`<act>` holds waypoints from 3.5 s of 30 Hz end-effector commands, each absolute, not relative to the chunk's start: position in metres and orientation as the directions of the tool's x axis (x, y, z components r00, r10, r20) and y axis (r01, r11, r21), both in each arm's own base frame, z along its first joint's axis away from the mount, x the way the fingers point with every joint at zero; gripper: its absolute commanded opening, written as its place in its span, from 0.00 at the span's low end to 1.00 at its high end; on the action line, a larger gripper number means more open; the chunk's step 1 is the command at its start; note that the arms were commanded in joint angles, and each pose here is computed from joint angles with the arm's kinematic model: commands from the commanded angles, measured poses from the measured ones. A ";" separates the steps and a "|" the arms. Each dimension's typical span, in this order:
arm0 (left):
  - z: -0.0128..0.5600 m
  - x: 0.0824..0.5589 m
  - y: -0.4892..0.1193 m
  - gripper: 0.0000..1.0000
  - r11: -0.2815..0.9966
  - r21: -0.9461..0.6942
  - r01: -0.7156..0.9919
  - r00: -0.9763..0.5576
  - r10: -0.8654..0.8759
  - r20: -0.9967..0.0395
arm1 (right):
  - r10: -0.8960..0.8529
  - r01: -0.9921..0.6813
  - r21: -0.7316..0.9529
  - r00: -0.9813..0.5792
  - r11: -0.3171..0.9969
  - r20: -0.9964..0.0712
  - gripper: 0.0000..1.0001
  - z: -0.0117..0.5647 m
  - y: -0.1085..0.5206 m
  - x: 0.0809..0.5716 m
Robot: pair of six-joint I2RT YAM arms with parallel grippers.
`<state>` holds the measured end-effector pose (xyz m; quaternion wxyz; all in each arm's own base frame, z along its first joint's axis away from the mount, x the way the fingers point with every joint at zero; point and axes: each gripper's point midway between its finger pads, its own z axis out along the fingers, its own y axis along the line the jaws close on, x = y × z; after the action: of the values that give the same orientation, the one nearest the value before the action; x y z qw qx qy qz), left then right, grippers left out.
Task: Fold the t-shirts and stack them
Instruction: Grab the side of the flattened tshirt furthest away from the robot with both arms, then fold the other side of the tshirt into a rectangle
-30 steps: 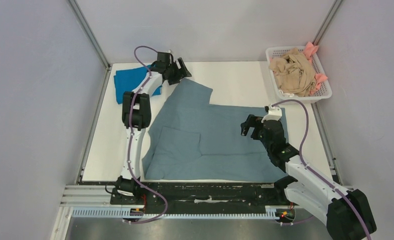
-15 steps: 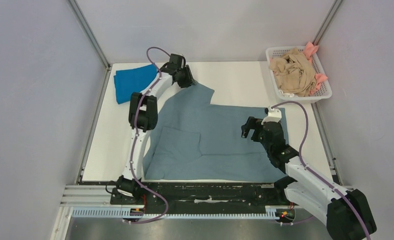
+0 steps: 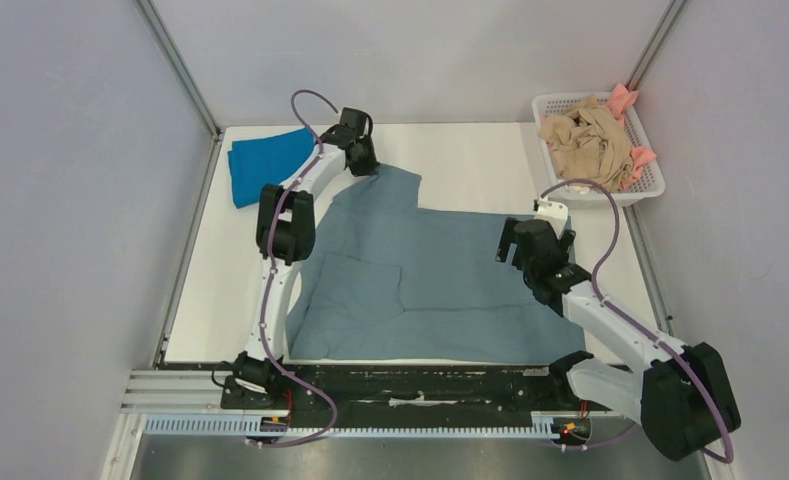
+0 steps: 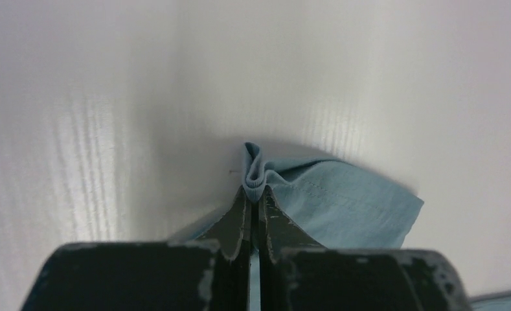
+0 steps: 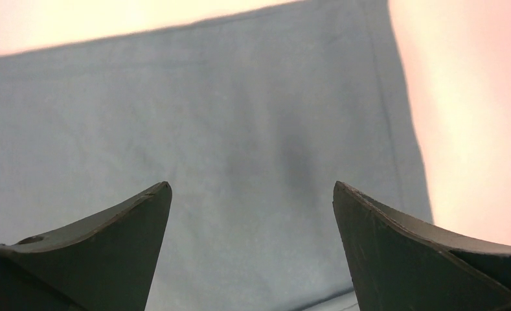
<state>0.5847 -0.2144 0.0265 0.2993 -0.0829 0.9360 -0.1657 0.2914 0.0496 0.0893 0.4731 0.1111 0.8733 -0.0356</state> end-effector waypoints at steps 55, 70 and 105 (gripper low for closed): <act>0.072 0.583 -0.124 0.02 0.937 -0.345 0.054 -0.737 -0.196 -0.646 | 0.166 0.565 -0.381 -0.691 0.732 -0.704 0.64 0.034 -0.022 0.453; 0.080 0.578 -0.127 0.02 0.924 -0.372 0.093 -0.721 -0.195 -0.664 | 0.190 0.589 -0.343 -0.659 0.731 -0.728 0.10 0.037 -0.023 0.461; 0.135 0.336 -0.174 0.02 0.928 -0.317 0.196 -0.718 -0.084 -0.691 | 0.101 0.370 -0.160 -0.594 0.915 -0.798 0.00 0.088 0.015 0.343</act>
<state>0.3587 -0.1847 0.1202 0.3449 0.0470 0.9112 -0.2203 0.3511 0.0149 0.0811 0.4156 0.1357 0.8832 -0.1695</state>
